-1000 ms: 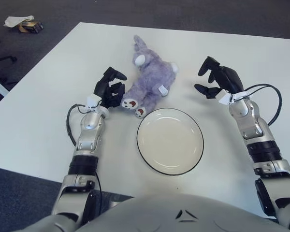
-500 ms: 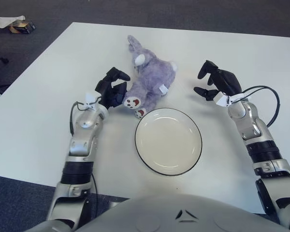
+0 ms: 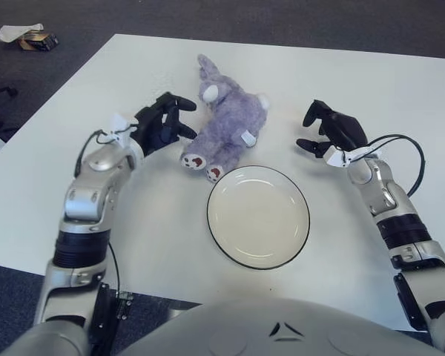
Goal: Put the doll into the plate.
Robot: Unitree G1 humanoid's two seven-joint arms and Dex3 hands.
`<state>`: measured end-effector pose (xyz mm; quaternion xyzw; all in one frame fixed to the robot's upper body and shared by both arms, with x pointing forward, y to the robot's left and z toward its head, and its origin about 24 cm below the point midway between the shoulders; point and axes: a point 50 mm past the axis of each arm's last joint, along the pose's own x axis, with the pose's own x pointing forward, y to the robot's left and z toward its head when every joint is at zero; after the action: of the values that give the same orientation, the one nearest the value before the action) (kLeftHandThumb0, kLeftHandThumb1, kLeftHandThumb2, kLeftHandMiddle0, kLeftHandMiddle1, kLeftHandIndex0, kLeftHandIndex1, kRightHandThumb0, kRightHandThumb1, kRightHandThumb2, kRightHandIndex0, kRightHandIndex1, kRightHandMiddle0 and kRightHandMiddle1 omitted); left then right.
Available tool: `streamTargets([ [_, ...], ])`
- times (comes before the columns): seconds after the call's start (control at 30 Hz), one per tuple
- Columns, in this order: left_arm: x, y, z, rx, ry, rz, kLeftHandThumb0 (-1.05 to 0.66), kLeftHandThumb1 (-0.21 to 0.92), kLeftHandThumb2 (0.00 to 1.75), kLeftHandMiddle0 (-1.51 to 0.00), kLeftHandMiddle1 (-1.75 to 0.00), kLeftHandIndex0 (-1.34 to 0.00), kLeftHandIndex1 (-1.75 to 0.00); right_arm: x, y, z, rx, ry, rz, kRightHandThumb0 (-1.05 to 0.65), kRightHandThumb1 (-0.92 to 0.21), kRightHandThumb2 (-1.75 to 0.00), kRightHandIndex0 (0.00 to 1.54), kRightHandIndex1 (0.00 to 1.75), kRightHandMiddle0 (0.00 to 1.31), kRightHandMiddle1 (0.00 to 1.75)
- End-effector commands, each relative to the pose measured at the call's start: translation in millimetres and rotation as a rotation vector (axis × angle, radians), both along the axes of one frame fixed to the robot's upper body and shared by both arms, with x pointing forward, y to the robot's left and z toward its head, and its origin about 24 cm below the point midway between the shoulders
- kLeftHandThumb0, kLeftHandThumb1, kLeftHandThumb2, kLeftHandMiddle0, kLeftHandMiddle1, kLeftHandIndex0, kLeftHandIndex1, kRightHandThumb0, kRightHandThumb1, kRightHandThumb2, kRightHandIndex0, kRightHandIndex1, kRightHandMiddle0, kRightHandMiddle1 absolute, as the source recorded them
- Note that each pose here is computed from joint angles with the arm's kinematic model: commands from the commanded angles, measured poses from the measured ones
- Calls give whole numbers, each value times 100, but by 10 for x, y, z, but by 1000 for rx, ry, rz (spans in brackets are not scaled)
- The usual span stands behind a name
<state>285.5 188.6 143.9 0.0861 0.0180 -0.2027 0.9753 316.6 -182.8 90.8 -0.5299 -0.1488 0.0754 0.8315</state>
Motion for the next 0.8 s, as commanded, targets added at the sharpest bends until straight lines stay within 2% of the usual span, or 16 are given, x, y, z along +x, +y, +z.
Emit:
streamTargets([
  [0.0, 22, 20, 49, 9, 9, -27, -97, 92, 98, -36, -117, 0, -116, 35, -32, 10, -39, -12, -10, -1, -80, -65, 40, 155, 9, 175],
  [0.43, 59, 29, 113, 36, 7, -64, -99, 92, 95, -34, -108, 0, -100, 55, -45, -34, -79, -12, -22, -1, -85, -58, 37, 155, 8, 173],
  [0.77, 93, -30, 136, 54, 38, -103, -100, 92, 92, -31, -103, 0, -92, 67, -74, -48, -89, -5, -26, -1, -86, -58, 37, 156, 8, 172],
])
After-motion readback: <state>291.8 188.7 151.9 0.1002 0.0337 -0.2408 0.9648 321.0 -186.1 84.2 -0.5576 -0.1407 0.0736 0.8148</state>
